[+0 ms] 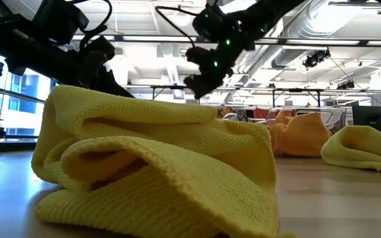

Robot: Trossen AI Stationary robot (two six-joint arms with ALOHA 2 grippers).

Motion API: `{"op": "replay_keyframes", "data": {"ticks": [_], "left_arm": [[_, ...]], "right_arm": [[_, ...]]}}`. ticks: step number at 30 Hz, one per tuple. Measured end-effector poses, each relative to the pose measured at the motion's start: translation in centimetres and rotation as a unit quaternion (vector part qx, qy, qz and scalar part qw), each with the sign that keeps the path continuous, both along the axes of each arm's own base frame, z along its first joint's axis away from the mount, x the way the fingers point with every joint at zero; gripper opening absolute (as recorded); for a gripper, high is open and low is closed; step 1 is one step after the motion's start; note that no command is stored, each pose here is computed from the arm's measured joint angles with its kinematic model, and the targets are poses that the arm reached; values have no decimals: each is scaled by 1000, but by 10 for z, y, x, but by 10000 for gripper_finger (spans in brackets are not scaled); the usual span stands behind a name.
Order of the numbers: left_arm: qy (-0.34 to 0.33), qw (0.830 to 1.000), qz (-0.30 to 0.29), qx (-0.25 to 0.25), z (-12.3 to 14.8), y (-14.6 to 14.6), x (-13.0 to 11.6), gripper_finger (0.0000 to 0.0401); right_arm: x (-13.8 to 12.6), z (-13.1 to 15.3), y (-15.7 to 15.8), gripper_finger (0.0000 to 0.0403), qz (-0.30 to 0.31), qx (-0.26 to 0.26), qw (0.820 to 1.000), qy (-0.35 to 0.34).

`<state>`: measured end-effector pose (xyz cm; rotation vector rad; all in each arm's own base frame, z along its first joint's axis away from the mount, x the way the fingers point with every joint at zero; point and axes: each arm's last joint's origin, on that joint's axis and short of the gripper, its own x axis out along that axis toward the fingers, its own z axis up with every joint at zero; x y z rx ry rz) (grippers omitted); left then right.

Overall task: Sort microfiber towel by color & place in baskets
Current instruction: Put the yellow microfiber towel into the left transparent bin

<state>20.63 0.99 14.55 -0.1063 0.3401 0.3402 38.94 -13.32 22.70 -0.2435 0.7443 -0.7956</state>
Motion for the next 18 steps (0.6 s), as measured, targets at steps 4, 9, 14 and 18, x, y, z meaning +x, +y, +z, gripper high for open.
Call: {"op": "replay_keyframes", "data": {"ticks": [4, 9, 14, 18], "left_arm": [[1, 1000, 0, 0, 0, 0, 0, 0], [8, 1000, 0, 1, -1, 0, 0, 0], [20, 1000, 0, 1, -3, 0, -1, 0], [19, 1000, 2, -4, -4, 0, -1, 0]], "right_arm": [[-7, 23, -26, 1, -12, 99, 995, -13], [-16, 38, -36, 1, -13, 185, 983, -2], [-17, 35, -9, 0, 28, 258, 964, 52], [-13, 28, 40, 0, 65, 283, 950, 117]]}}
